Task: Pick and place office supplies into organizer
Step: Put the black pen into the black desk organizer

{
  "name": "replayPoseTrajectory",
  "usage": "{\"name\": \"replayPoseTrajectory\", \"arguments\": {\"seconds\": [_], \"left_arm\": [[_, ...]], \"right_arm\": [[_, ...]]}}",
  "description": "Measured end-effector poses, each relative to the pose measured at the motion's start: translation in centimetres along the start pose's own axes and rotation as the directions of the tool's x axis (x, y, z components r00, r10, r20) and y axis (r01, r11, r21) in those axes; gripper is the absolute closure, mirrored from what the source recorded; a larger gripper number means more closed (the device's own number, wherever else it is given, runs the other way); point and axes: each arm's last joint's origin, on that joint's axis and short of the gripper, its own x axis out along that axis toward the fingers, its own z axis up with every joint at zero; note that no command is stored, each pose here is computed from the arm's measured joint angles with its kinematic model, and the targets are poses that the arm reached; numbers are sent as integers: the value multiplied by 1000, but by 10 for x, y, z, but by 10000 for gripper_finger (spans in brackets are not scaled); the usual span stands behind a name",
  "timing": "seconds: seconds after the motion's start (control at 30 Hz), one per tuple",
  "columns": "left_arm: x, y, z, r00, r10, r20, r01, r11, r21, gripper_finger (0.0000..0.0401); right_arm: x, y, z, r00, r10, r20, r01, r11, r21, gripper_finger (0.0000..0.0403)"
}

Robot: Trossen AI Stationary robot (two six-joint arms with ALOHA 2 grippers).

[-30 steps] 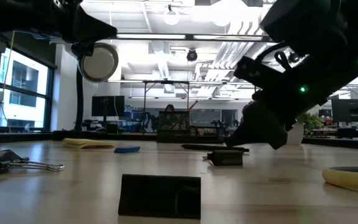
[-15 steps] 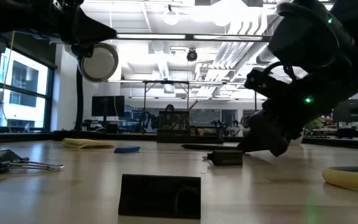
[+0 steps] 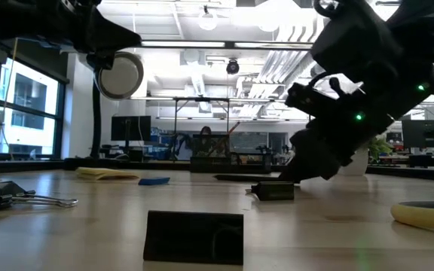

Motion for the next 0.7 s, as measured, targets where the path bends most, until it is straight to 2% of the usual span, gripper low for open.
{"name": "replayPoseTrajectory", "arguments": {"seconds": [0.07,0.2,0.33,0.43,0.5,0.6,0.7], "left_arm": [[0,0,0,1000,0,0,0,1000,0,400],[0,0,0,1000,0,0,0,1000,0,400],[0,0,0,1000,-5,0,5,1000,6,400],[0,-2,0,998,-65,-1,65,998,23,400],[0,-3,0,996,-94,-1,94,995,32,400],[0,-3,0,996,-93,-1,93,995,32,400],[0,-3,0,996,-88,-2,88,996,32,400]], "right_arm": [[1,0,3,1000,16,-14,-16,1000,-22,391],[1,-2,18,996,65,-57,-68,996,-54,382],[-2,-13,43,980,123,-157,-135,988,-69,389],[-4,-27,72,961,164,-225,-179,982,-50,397],[-5,-36,93,956,143,-254,-166,984,-71,397],[-6,-49,121,955,73,-286,-126,977,-170,391],[-7,-64,152,962,43,-270,-107,968,-226,392]]}}
